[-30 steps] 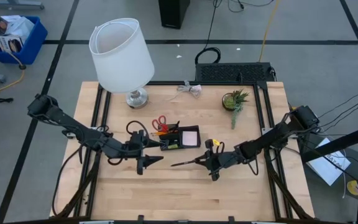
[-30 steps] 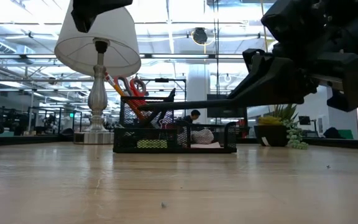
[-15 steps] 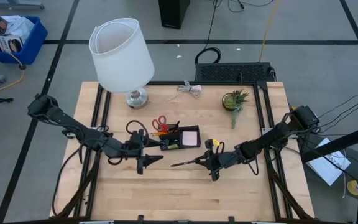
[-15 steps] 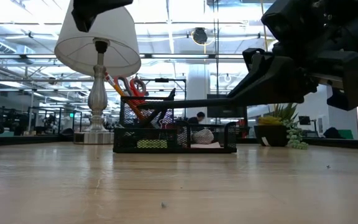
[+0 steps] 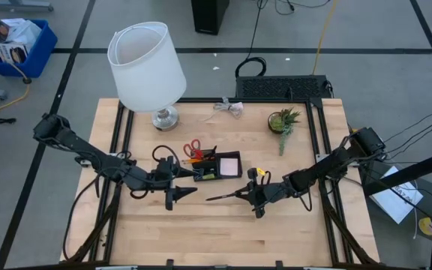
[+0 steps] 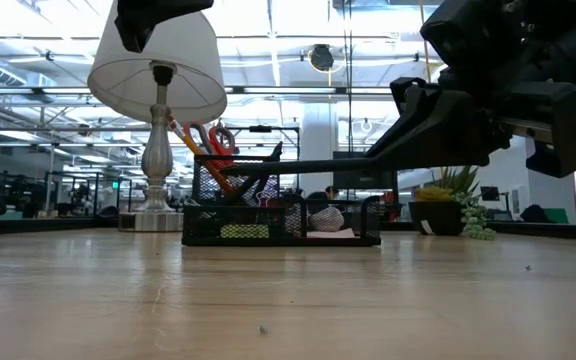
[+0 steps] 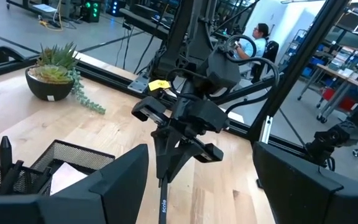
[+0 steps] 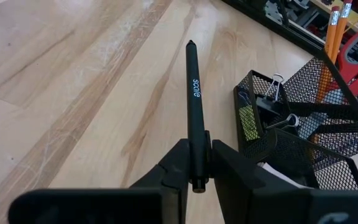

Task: Pick and place office supplies into organizer
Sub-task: Put the black pen into the black desk organizer, then return to Home Position

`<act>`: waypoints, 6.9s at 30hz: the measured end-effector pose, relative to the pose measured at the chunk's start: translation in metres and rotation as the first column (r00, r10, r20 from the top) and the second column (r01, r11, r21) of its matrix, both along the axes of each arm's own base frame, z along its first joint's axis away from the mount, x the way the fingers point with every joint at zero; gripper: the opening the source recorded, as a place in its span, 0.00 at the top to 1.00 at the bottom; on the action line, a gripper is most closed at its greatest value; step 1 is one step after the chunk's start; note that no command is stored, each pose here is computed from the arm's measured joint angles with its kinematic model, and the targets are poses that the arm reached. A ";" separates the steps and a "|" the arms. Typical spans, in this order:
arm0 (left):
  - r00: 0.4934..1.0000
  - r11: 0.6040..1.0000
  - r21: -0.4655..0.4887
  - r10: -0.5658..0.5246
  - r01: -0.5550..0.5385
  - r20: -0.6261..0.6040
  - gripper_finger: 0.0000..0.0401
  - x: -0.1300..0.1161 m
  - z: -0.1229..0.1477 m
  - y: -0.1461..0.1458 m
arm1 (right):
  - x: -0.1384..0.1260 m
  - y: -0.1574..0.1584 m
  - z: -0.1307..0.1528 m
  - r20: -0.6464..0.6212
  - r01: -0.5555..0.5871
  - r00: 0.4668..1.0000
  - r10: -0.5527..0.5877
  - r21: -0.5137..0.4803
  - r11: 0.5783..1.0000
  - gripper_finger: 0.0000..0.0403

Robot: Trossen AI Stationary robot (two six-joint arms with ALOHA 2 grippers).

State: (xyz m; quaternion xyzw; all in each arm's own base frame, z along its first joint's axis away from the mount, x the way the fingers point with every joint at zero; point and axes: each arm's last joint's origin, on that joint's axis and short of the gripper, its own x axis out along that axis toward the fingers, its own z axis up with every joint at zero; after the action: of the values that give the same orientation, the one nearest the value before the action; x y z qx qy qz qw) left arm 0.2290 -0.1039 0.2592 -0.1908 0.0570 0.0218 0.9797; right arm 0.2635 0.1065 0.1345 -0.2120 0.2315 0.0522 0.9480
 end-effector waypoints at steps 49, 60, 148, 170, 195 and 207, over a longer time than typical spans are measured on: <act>0.999 1.000 -0.007 0.004 -0.004 -0.039 0.32 -0.001 -0.004 0.000 | 0.045 -0.023 0.090 -0.182 -0.076 0.957 -0.224 -0.907 0.413 0.88; 0.999 1.000 0.000 0.004 -0.004 -0.042 0.32 -0.001 -0.004 0.000 | 0.050 -0.035 0.089 -0.289 -0.231 0.942 -0.169 -0.926 0.298 0.88; 0.989 0.947 0.287 -0.150 0.143 0.002 0.32 -0.023 -0.110 0.008 | -0.067 -0.023 -0.020 0.262 -0.152 0.964 0.043 0.413 0.898 0.51; 0.979 0.951 0.301 -0.124 0.070 0.163 0.32 -0.079 -0.105 0.042 | -0.107 -0.064 0.021 0.274 -0.130 0.961 0.029 0.357 0.925 0.52; 0.989 0.946 0.321 -0.080 0.036 0.123 0.32 -0.126 -0.089 0.070 | -0.152 -0.096 0.033 0.397 -0.164 0.918 0.020 0.333 0.929 0.53; 0.987 0.946 0.318 -0.105 0.061 0.123 0.32 -0.129 -0.089 0.069 | -0.156 -0.101 0.028 0.361 -0.139 0.933 0.008 0.340 0.930 0.52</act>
State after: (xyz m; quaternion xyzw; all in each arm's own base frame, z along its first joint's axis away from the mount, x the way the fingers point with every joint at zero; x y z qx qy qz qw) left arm 0.1002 -0.0350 0.1701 -0.0314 -0.0072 -0.0240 0.9992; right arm 0.1073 0.0056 0.1623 -0.0494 0.0358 0.0908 0.9940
